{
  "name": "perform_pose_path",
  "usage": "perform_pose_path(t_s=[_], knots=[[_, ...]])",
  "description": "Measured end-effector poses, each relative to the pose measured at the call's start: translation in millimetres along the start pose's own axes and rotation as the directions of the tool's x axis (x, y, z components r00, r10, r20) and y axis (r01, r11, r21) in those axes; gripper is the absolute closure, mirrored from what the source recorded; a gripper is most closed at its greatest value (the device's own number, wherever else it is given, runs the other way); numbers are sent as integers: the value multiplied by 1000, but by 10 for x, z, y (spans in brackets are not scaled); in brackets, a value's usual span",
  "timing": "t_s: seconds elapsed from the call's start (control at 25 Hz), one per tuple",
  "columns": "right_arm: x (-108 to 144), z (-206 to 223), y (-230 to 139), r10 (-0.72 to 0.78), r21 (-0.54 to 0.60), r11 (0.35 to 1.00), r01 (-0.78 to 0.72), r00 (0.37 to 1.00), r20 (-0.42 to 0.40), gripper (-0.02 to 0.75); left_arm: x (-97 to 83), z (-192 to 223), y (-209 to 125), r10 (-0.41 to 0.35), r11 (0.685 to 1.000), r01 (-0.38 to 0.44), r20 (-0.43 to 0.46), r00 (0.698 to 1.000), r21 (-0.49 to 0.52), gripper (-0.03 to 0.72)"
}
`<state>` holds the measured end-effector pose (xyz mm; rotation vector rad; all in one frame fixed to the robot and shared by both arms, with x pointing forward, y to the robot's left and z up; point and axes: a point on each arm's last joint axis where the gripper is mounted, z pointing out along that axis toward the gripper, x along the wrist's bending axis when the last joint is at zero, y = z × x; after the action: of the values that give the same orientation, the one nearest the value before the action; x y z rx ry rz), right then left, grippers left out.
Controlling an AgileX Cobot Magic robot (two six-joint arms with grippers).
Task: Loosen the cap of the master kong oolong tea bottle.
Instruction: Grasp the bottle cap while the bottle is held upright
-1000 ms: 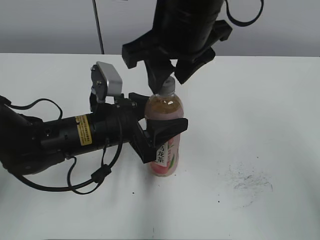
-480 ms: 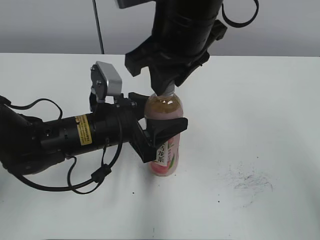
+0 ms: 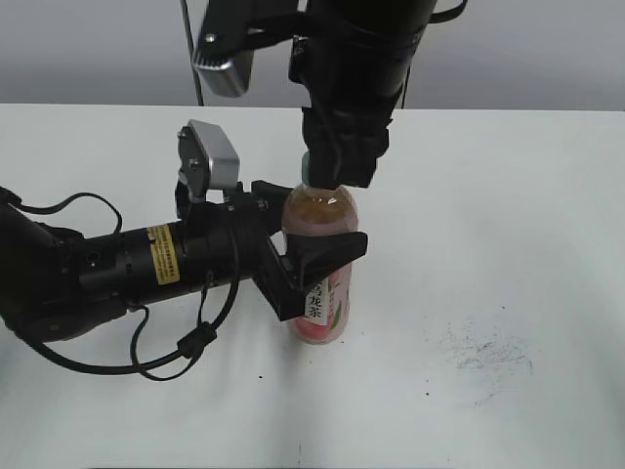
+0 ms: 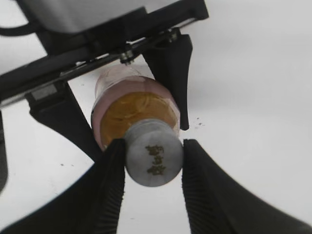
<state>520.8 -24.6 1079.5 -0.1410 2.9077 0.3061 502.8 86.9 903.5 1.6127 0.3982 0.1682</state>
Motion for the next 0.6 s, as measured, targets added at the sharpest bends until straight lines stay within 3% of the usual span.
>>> perform_pose_path(t_s=[0.16,0.36,0.52,0.6], knots=[[3,-20,-2,-267,-2,964,267,964,4,466,-4,0,-4,5,1000,-5,4,1000,4,238],[12,-27,4,-484,-16,875,484,875,3,466,-6,-1,-2,11,1000,-11,6,1000,11,238],[15,-33,5,-653,-31,757,653,757,8,468,-10,-1,1,13,1000,-14,10,1000,12,238],[20,-33,11,-745,-38,666,745,666,14,469,-11,-1,1,15,1000,-15,10,1000,11,238]])
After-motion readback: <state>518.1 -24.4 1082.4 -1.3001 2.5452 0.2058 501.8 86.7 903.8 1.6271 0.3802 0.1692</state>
